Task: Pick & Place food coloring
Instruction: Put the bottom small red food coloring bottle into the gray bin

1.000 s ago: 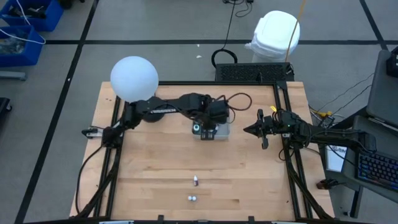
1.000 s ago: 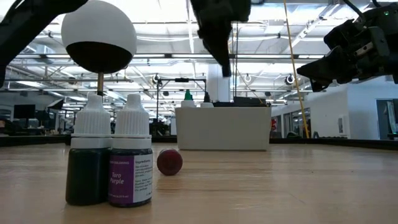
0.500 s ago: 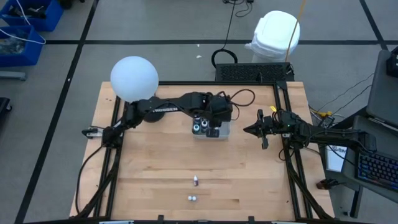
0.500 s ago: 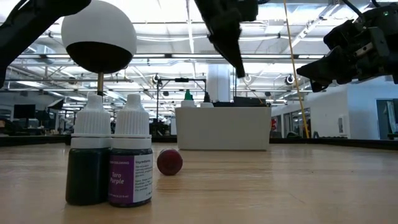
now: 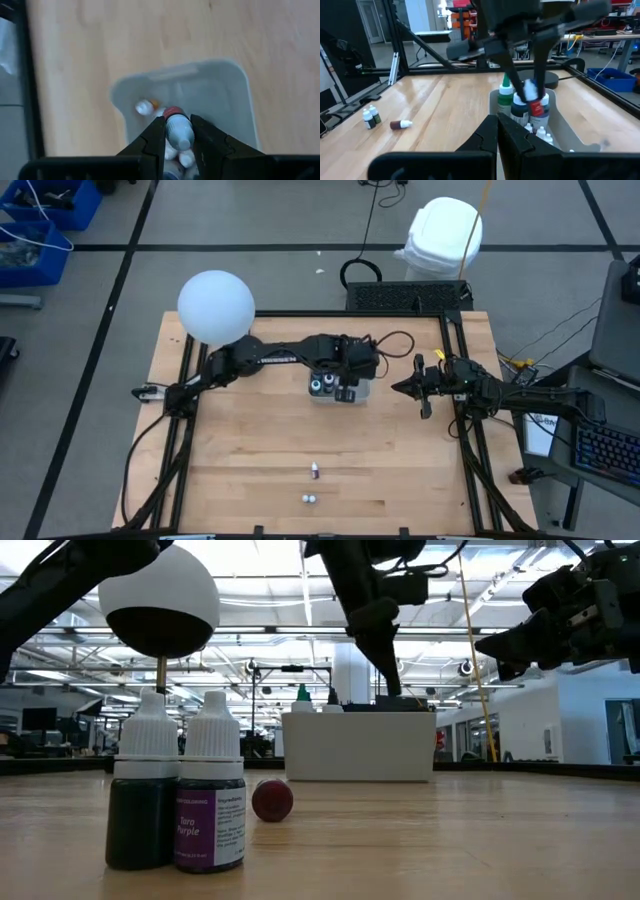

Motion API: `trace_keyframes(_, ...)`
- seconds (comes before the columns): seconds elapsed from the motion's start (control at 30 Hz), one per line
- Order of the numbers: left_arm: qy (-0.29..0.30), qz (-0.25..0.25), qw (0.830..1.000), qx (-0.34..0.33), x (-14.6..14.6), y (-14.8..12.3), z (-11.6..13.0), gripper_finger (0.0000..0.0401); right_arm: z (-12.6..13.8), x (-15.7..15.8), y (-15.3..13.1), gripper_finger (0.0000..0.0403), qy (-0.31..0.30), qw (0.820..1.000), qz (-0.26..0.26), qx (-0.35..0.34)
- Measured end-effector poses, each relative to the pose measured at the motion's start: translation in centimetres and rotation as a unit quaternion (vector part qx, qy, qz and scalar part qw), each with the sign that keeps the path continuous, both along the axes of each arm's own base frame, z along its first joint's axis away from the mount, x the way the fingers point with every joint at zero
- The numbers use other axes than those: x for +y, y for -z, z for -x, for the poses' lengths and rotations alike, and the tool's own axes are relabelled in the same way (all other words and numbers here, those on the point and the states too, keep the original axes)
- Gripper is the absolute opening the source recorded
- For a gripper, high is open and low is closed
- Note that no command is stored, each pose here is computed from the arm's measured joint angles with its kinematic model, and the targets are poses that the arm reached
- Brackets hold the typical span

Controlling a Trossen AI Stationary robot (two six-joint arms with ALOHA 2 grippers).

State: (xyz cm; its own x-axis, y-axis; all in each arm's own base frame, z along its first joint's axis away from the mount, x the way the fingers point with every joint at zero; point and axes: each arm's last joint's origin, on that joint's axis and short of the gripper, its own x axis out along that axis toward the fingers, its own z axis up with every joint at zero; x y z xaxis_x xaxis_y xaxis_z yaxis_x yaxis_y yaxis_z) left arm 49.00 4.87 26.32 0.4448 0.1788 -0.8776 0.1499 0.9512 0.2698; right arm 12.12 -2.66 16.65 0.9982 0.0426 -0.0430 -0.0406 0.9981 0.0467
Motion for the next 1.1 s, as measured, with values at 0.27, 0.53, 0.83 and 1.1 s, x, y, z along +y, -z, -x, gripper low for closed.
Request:
trace_keyframes(0.27,0.002,0.011,0.999,0.034,-0.1,1.3,0.1,0.0081,0.0,-0.2,0.2,0.0,0.027,1.0,0.007,0.01)
trace_keyframes(0.53,0.013,0.032,0.999,0.041,-0.4,2.5,-0.4,0.0081,0.0,-0.2,0.5,0.0,0.025,0.999,0.002,0.024)
trace_keyframes(0.83,0.01,0.034,0.997,0.065,0.0,4.5,-0.8,0.0081,0.0,-0.2,0.4,0.0,0.025,0.999,0.0,0.021)
trace_keyframes(1.1,0.019,0.03,0.997,0.065,0.0,4.5,-0.9,0.0081,-0.1,-0.2,0.4,0.0,0.025,0.999,0.001,0.02)
